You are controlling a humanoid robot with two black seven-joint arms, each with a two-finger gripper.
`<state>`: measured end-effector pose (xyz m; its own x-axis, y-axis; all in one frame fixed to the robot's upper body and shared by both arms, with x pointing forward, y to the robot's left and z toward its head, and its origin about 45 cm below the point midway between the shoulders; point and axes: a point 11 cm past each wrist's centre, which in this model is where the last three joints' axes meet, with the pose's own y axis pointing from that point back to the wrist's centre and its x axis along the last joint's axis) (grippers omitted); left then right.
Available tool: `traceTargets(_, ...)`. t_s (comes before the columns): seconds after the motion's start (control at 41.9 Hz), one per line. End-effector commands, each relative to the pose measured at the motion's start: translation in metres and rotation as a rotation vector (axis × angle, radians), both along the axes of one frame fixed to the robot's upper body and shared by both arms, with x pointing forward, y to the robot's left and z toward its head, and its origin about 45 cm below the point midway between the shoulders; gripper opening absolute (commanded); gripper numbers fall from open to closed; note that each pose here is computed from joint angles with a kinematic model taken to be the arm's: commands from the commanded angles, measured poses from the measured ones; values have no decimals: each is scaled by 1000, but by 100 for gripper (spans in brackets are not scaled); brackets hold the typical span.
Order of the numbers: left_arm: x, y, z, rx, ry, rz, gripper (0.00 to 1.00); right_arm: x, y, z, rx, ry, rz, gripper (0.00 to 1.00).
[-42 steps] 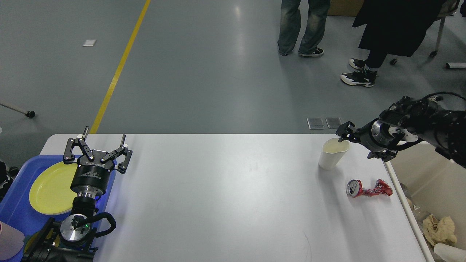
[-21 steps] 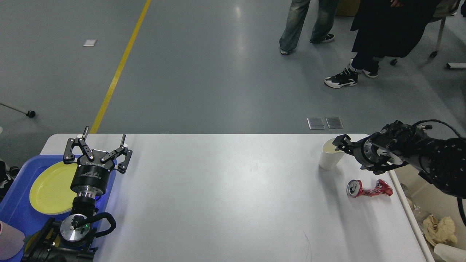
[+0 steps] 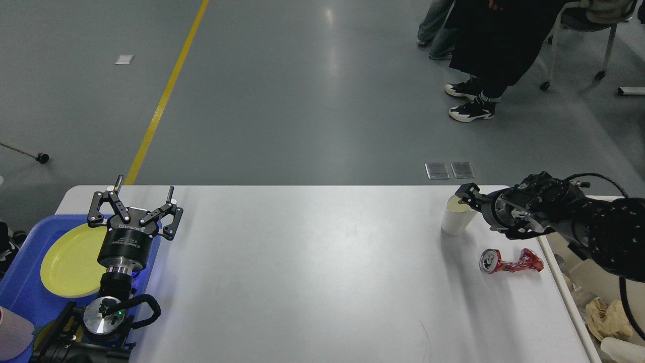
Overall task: Tidy desktop
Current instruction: 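Grasp the paper cup farther from the robot with the right gripper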
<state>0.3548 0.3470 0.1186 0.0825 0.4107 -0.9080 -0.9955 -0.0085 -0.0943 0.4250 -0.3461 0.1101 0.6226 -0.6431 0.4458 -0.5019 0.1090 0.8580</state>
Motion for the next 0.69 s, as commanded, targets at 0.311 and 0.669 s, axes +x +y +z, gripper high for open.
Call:
traceTargets(0.311,0,0,0,0,0,0,96,1,3,-11,-28,-36,-3,80)
traceTargets(0.669,0,0,0,0,0,0,96,-4,2,-16,-34,-25,-3,0)
